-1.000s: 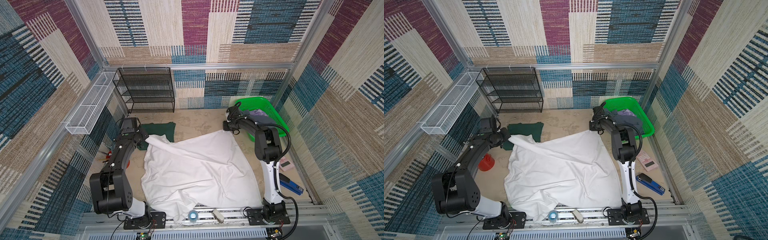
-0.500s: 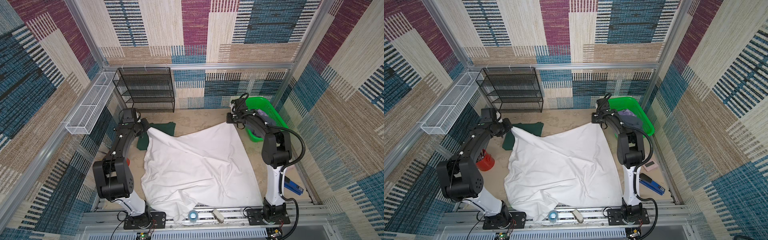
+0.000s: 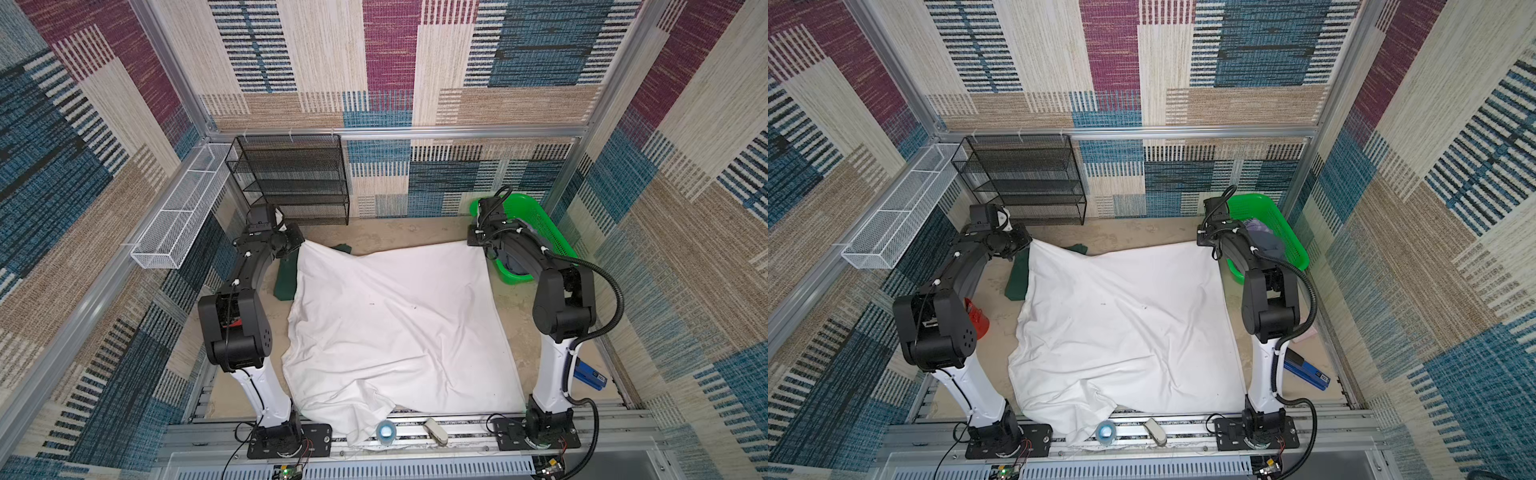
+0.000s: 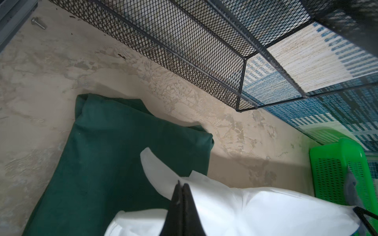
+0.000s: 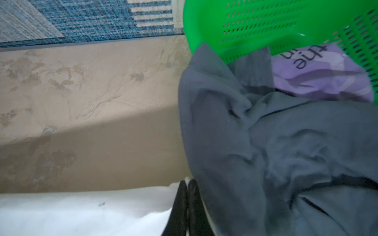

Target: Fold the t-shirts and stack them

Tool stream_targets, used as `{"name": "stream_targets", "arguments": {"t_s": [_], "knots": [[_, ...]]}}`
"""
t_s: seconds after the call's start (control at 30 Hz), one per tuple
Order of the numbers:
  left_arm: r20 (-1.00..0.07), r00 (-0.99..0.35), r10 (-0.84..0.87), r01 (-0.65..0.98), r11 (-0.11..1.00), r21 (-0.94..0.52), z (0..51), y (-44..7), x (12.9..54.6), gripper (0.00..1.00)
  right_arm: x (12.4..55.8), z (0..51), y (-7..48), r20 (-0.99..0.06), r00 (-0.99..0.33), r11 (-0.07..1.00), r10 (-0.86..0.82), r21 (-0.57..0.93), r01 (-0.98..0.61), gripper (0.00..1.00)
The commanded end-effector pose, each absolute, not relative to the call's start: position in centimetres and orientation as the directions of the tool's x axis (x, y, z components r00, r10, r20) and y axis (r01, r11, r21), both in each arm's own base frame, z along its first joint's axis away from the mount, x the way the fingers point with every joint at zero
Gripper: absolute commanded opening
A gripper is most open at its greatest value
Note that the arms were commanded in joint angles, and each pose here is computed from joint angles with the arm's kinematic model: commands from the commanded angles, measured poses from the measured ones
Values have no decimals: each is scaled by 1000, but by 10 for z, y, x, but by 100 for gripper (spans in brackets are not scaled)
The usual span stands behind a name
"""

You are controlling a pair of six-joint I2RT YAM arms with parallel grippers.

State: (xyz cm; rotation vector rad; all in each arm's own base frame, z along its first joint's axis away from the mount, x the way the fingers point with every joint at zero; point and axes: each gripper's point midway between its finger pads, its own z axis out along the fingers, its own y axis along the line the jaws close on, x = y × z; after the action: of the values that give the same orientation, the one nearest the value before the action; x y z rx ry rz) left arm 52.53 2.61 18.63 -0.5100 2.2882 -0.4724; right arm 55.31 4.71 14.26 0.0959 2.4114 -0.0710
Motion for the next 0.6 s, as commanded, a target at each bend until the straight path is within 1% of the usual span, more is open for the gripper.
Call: {"name": "stream_targets", "arguments": {"t_s": [0.0,0.1,0.23,0.57], "knots": [[-638,-618,-459,-194,876,-442,200,33,536,0,559,166,31,-731,-682,987,34,-85,140,0],[-608,-640,-469,-217,870,-443,195,32,531,0,554,167,34,-745,-666,990,36,-62,124,0],[-575,-649,-498,-264,856,-444,187,31,510,0,543,162,45,-750,-660,997,40,-12,73,0],[-541,-655,-528,-305,839,-450,182,24,452,0,499,164,30,-774,-630,992,63,-24,128,0]]}}
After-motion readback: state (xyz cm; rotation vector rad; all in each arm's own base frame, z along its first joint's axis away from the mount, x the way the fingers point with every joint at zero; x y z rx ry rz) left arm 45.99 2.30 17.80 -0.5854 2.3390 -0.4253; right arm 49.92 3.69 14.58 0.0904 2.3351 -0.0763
